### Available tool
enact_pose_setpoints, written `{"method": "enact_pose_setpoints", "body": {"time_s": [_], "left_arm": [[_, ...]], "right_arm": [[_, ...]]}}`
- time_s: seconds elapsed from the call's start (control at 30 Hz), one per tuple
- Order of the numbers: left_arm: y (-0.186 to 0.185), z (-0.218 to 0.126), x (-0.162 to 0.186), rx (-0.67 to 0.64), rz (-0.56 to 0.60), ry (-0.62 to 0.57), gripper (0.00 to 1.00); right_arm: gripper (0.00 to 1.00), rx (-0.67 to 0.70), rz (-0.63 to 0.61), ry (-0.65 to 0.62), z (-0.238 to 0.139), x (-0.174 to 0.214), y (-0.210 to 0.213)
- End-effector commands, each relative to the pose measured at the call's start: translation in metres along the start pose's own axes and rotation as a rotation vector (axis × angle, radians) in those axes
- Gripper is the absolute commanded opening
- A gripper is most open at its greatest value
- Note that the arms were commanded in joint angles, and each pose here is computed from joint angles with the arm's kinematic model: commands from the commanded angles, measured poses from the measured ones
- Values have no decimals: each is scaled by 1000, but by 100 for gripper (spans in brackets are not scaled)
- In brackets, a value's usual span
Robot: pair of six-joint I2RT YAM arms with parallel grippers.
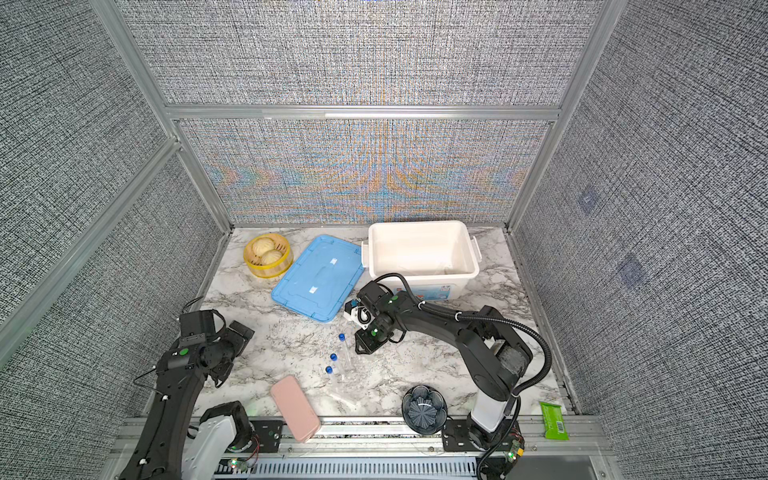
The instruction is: Organize the chemistry lab equipment
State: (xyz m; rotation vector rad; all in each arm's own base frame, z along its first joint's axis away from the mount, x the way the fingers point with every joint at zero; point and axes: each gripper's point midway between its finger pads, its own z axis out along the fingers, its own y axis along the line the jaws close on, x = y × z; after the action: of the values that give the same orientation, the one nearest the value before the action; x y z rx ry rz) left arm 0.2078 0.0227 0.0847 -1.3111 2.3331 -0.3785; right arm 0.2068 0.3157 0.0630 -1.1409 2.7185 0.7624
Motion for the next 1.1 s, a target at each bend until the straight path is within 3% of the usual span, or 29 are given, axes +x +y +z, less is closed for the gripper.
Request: {"method": "enact_pose_setpoints", "body": {"time_s": [0.0, 0.8, 1.07], "left_arm": [[-1, 0, -2, 4, 3, -10, 99], [0, 0, -1, 0, -2, -10, 99], [0, -1, -1, 0, -1, -11, 99]], "right_arm": [[30, 9, -19, 58, 2, 12, -3], [32, -1, -11, 51, 18, 1, -7], [26, 92, -4, 40, 18, 5, -20]]}}
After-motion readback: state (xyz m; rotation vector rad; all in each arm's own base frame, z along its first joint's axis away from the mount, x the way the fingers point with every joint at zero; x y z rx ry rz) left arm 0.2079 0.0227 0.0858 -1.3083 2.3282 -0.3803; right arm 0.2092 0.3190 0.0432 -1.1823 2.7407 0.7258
